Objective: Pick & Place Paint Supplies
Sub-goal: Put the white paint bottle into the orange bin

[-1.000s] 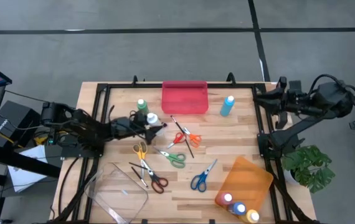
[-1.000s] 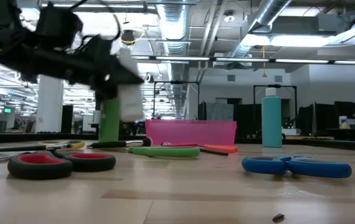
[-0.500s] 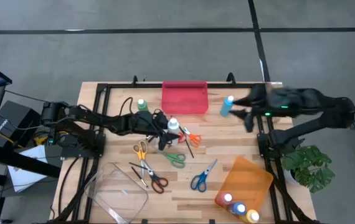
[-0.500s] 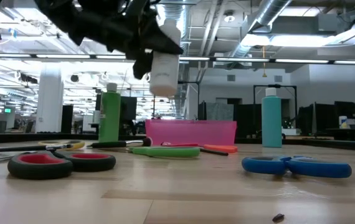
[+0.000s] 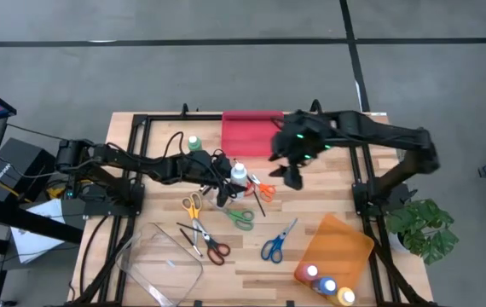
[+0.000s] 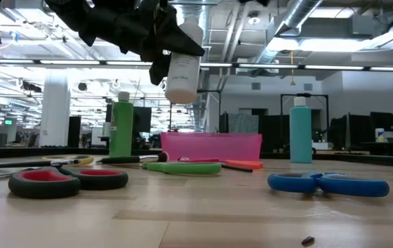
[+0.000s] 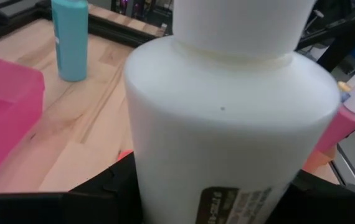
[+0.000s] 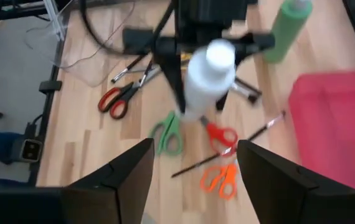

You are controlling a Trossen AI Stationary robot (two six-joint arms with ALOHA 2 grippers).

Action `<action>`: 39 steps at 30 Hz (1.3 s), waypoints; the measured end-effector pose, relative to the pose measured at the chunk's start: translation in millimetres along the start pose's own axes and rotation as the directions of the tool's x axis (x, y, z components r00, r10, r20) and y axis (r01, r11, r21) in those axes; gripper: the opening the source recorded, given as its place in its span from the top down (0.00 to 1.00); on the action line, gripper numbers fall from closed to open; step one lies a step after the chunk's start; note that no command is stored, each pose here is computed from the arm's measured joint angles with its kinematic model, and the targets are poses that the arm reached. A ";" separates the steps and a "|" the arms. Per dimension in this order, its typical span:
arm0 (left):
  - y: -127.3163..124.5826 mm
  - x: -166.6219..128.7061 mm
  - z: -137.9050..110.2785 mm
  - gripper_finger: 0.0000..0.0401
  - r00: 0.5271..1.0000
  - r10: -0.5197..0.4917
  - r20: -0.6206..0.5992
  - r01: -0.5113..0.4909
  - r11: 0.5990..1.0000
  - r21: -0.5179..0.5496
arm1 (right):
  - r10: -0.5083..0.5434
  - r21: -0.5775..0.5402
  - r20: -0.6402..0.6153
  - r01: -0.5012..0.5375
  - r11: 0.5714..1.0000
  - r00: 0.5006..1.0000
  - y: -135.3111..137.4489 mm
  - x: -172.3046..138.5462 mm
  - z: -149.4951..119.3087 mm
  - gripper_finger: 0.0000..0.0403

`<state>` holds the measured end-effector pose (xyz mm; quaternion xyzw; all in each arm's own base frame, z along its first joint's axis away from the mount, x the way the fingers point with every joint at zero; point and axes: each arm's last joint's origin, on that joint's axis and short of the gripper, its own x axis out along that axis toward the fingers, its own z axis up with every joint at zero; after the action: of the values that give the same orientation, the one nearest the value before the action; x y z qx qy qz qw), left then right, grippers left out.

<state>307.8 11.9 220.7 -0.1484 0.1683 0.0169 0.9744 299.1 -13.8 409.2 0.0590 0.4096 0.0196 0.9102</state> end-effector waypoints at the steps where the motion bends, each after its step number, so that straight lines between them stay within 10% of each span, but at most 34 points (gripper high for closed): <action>1: 0.0 0.0 0.0 0.46 1.000 0.000 0.000 0.000 1.000 0.000 | 0.009 -0.019 0.001 -0.009 1.000 1.000 -2.4 5.9 7.3 0.43; 17: -0.5 0.0 -1.1 0.46 1.000 0.001 -0.010 -0.001 0.999 0.050 | 0.105 -0.166 -0.157 -0.131 0.977 0.982 -27.3 83.5 49.7 0.43; 39: -1.8 -0.1 -1.3 0.46 1.000 -0.012 -0.011 0.013 0.992 0.125 | 0.241 -0.214 -0.186 -0.279 0.936 0.953 -39.6 106.4 52.2 0.43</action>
<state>307.4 9.7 220.1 -0.0880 0.1731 -0.0005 0.9810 408.2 -48.9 359.6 0.0017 0.4631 0.1935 0.8649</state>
